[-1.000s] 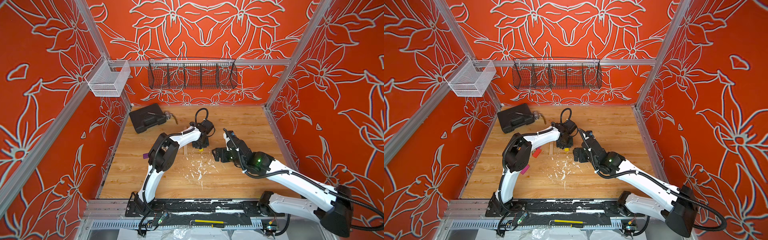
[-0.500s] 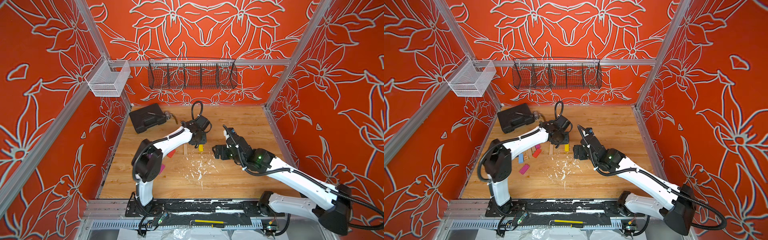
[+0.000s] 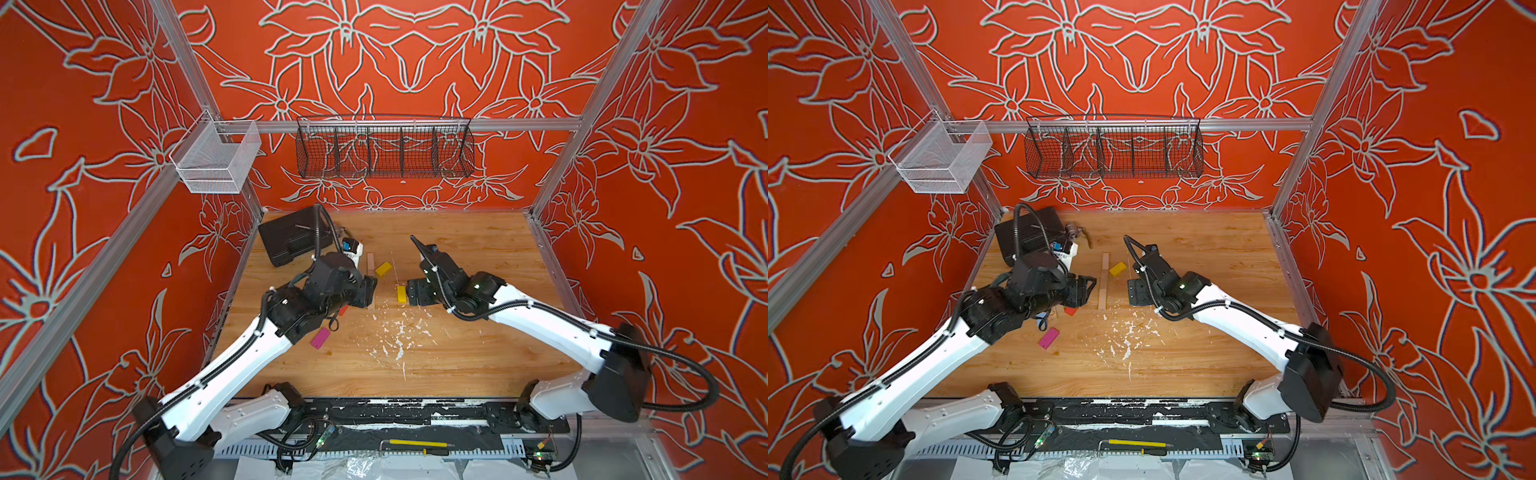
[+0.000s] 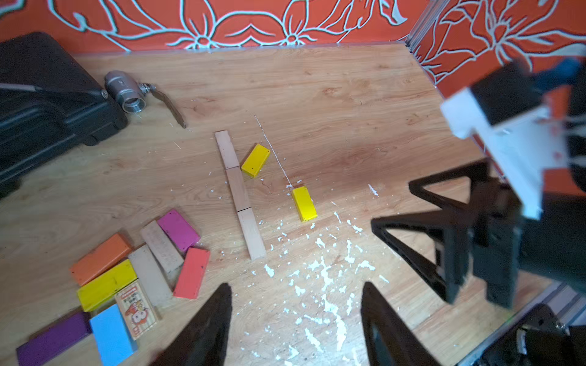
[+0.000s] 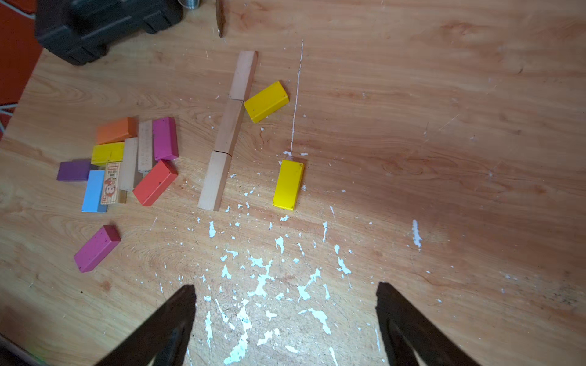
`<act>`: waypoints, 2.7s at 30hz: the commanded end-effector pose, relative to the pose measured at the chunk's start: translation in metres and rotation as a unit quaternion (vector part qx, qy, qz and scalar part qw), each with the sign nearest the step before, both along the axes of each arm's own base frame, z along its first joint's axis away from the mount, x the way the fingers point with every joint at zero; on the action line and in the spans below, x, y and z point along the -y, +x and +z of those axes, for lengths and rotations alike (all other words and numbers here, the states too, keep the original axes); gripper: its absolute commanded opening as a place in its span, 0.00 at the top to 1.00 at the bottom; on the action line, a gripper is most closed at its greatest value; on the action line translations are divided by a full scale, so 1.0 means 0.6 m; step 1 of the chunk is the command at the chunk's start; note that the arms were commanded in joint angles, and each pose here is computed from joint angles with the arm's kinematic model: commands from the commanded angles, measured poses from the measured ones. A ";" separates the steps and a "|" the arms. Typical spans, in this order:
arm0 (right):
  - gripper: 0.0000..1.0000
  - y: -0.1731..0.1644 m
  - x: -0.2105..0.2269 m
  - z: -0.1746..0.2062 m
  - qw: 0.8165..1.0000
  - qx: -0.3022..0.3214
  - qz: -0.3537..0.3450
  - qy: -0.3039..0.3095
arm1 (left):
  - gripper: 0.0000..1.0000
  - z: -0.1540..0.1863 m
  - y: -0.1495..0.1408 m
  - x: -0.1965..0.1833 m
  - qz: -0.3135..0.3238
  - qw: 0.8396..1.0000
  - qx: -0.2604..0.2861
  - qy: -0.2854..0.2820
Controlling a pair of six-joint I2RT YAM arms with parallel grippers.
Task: Assemble the letter k with building blocks
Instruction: Pick up the building block from the center of the board, then assemble the building block at the center of the board.
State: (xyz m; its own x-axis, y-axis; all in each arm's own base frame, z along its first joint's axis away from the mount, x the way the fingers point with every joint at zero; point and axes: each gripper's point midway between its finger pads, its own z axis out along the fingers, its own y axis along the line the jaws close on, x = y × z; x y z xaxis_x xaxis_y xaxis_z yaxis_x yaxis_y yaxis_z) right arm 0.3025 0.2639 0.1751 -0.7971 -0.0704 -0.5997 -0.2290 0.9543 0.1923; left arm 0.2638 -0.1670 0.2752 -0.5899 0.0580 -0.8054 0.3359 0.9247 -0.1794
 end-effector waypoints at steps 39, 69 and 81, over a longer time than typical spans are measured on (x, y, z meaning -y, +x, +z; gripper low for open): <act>0.64 0.094 -0.069 -0.263 0.984 -0.164 0.046 -0.052 | 0.03 -0.151 -0.164 0.034 -0.399 0.883 0.187 0.161; 0.76 0.121 -0.134 -0.196 0.907 -0.049 0.403 -0.114 | 0.03 -0.135 -0.042 -0.068 -0.177 0.972 0.084 0.133; 0.76 0.142 -0.148 -0.229 0.898 -0.074 0.414 -0.130 | 0.03 -0.135 -0.040 -0.078 -0.171 0.973 0.080 0.135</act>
